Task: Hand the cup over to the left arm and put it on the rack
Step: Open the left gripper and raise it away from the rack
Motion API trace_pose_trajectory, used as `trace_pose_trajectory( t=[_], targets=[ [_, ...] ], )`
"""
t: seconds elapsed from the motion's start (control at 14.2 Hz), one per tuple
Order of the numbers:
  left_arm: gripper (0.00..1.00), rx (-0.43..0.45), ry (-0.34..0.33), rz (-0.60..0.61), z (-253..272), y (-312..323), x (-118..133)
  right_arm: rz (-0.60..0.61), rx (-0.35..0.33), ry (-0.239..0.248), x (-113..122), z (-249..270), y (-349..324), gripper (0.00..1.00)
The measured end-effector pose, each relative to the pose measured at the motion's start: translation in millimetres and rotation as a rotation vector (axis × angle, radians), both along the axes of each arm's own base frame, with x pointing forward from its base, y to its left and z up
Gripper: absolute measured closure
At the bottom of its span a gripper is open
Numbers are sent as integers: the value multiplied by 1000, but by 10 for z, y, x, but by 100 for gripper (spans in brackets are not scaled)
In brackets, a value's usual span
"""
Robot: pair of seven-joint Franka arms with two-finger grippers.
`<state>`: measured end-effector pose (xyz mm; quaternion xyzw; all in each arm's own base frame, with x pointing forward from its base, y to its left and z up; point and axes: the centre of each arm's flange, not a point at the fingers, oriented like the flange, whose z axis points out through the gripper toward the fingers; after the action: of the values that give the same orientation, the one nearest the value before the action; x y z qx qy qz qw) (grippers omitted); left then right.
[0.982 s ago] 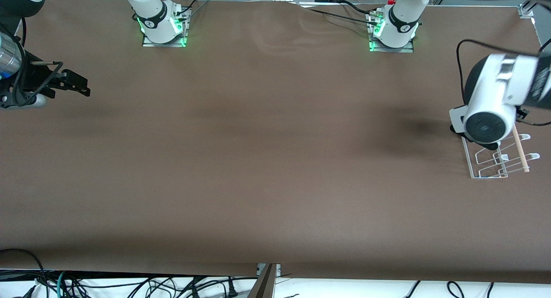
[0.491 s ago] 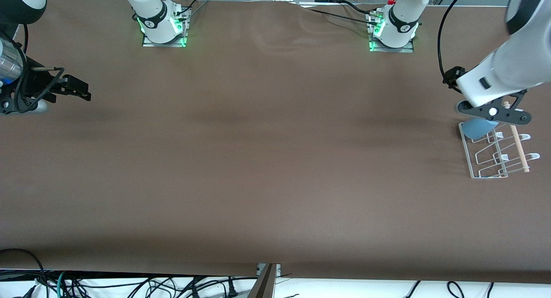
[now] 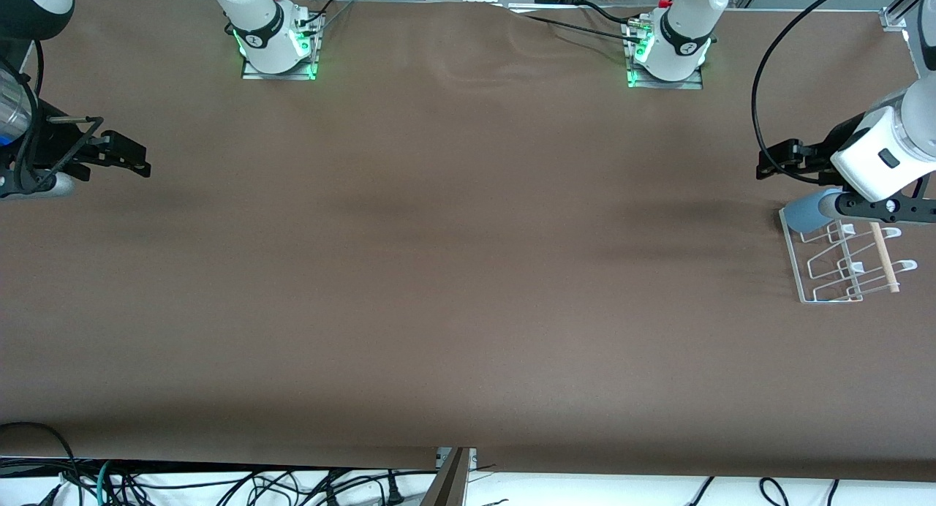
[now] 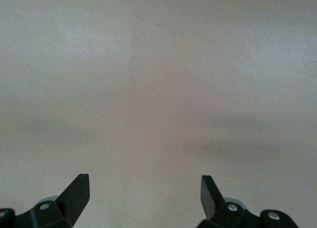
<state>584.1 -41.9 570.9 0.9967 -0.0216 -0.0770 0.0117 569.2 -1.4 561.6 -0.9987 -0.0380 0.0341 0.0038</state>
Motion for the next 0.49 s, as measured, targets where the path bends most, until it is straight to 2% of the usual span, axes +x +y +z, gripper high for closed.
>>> trace_pose_trajectory(
  t=[0.28, 0.49],
  targets=[
    [0, 25, -41, 35, -192, 80, -335, 4, 0, 5, 15, -28, 19, 0],
    [0, 27, -50, 83, -163, 349, -387, 6, 0, 4, 16, -24, 24, 0]
  ],
)
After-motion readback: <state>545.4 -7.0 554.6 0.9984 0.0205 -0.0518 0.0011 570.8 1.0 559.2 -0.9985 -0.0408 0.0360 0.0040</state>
